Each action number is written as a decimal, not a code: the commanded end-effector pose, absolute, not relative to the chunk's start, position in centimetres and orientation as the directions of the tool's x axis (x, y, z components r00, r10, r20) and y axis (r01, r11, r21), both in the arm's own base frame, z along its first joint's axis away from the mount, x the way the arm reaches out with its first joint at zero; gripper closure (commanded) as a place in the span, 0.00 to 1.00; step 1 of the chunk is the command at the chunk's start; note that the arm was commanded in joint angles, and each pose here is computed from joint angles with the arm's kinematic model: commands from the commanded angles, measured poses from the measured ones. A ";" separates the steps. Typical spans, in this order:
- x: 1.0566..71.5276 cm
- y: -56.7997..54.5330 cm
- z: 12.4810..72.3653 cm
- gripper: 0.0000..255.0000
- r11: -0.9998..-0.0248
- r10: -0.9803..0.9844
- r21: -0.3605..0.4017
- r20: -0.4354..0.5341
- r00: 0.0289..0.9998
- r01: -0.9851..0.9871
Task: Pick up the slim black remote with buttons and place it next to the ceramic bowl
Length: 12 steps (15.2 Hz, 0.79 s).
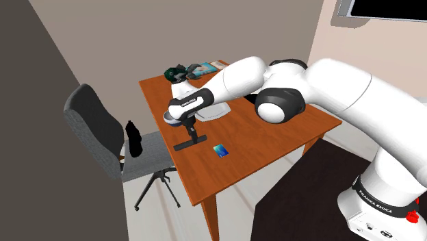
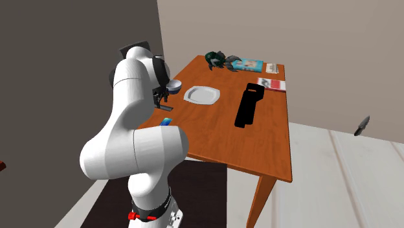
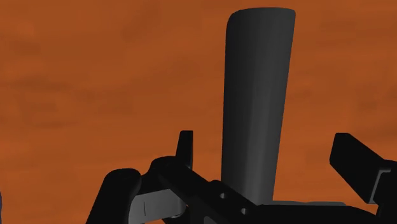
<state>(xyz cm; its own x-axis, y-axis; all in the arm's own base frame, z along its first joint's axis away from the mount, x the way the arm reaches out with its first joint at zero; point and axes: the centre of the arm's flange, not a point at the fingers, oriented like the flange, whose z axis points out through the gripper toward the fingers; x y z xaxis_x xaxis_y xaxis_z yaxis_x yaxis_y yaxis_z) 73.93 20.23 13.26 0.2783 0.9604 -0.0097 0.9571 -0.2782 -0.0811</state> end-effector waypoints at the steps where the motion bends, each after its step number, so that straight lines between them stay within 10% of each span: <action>1: 74.0 20.2 14.6 0.00 -0.278 0.960 -0.081 -0.010 0.278 0.957; 12: 74.3 20.2 18.2 0.00 -0.278 0.960 -0.081 -0.010 0.278 0.957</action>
